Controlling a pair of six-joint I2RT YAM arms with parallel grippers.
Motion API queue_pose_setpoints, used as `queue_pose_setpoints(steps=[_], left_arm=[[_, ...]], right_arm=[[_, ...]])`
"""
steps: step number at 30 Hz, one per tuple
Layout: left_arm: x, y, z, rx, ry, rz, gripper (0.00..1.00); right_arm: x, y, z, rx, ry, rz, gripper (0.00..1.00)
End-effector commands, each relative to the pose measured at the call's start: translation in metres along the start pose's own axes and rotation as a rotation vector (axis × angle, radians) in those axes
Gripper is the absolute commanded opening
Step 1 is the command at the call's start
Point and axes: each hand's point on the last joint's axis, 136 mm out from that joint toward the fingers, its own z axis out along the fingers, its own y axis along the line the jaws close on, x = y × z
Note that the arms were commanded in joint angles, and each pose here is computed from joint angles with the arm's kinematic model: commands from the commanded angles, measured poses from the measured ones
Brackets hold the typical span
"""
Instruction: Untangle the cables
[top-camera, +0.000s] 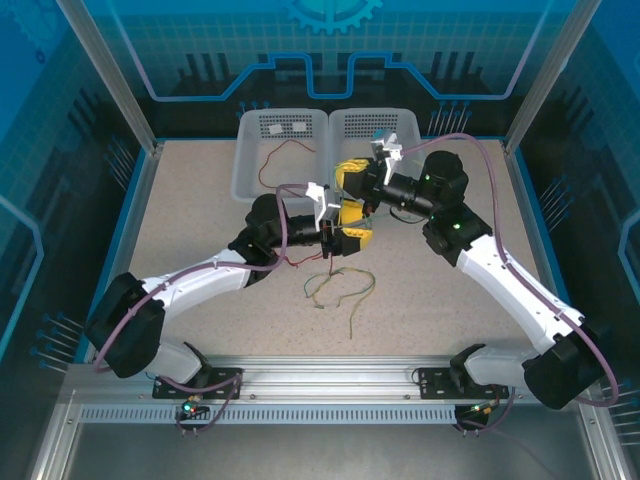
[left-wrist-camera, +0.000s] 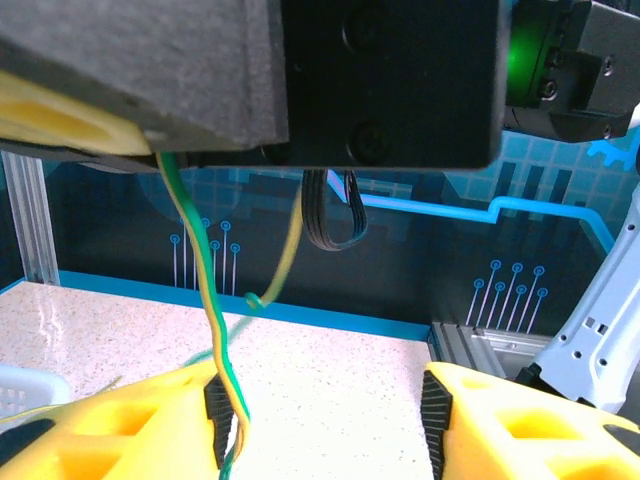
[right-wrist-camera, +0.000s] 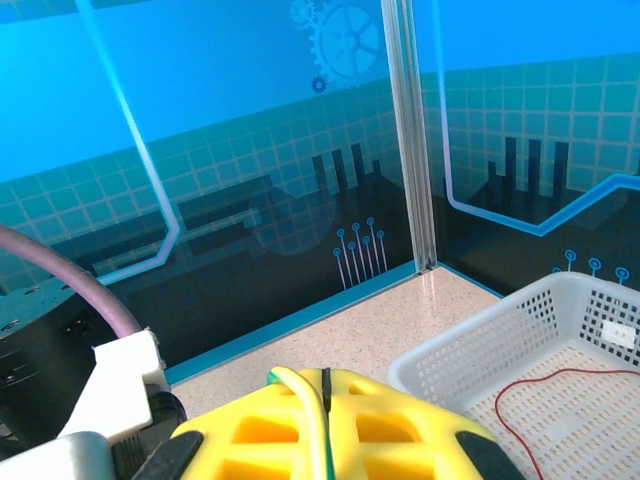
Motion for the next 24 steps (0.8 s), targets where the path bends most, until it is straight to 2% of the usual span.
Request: queue_pose_setpoints(steps=[1, 5, 8, 9, 10, 12, 14, 20, 22, 24], left_arm=[[-0.006, -0.003, 0.004, 0.017, -0.017, 0.049, 0.56], [-0.003, 0.005, 0.006, -0.017, -0.009, 0.055, 0.55], [-0.002, 0.012, 0.006, -0.036, -0.009, 0.053, 0.44], [-0.003, 0.013, 0.005, -0.039, -0.014, 0.057, 0.26], [-0.003, 0.014, 0.005, -0.043, -0.02, 0.056, 0.13], [-0.004, 0.018, 0.004, -0.069, -0.027, 0.05, 0.18], [-0.004, 0.018, 0.002, -0.073, -0.028, 0.051, 0.13], [-0.006, 0.02, -0.007, -0.122, -0.036, 0.064, 0.15], [-0.006, 0.027, -0.013, -0.177, -0.053, 0.077, 0.26], [-0.006, 0.033, -0.015, -0.206, -0.057, 0.078, 0.26]], right_arm=[[-0.022, 0.01, -0.001, -0.041, -0.057, -0.016, 0.0], [-0.019, 0.019, -0.001, -0.072, -0.054, 0.021, 0.0], [-0.021, 0.028, -0.003, -0.108, -0.072, 0.033, 0.0], [-0.02, 0.03, -0.004, -0.113, -0.072, 0.046, 0.0], [-0.018, 0.031, -0.004, -0.115, -0.064, 0.055, 0.0], [-0.016, 0.034, -0.004, -0.125, -0.057, 0.065, 0.0], [-0.014, 0.039, -0.006, -0.128, -0.049, 0.057, 0.0], [-0.011, 0.022, -0.018, -0.003, -0.019, 0.03, 0.0], [-0.01, 0.022, -0.019, -0.008, -0.012, 0.034, 0.0], [-0.009, 0.024, -0.018, -0.025, -0.012, 0.051, 0.0]])
